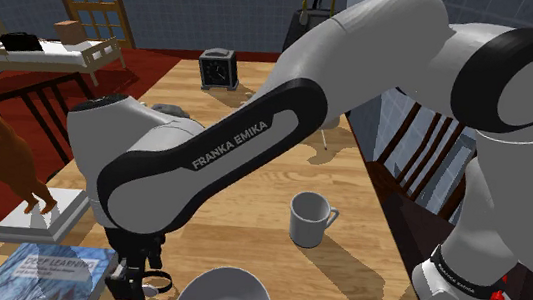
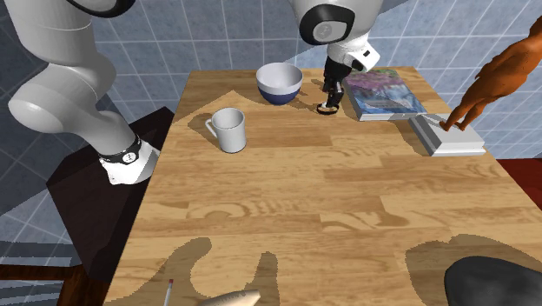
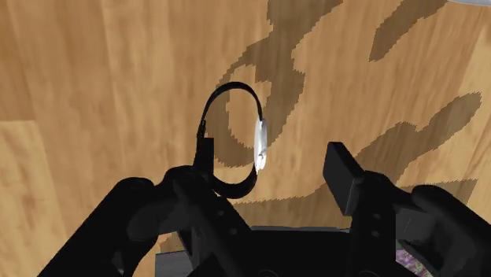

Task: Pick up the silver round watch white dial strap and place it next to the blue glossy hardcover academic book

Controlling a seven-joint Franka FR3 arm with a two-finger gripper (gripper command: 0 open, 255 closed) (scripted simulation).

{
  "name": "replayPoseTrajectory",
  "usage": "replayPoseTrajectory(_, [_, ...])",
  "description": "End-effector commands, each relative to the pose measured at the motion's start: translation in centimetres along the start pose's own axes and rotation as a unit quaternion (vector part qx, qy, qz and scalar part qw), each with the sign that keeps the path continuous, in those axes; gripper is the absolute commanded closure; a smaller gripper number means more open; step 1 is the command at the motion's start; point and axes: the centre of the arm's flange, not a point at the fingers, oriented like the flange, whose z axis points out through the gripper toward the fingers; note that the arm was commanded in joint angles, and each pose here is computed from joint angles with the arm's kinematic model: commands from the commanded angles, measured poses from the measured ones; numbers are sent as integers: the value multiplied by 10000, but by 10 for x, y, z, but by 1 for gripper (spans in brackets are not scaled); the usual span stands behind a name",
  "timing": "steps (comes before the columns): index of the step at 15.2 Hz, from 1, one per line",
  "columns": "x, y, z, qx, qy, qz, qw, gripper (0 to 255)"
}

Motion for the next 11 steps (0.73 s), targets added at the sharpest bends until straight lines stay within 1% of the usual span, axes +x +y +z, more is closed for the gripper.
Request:
replayPoseTrajectory(1, [0,0,0,0,0,0,10000,0])
replayPoseTrajectory(4, [0,0,0,0,0,0,10000,0])
replayPoseTrajectory(8, [0,0,-50,0,0,0,10000,0])
replayPoseTrajectory(11, [0,0,-50,0,0,0,10000,0])
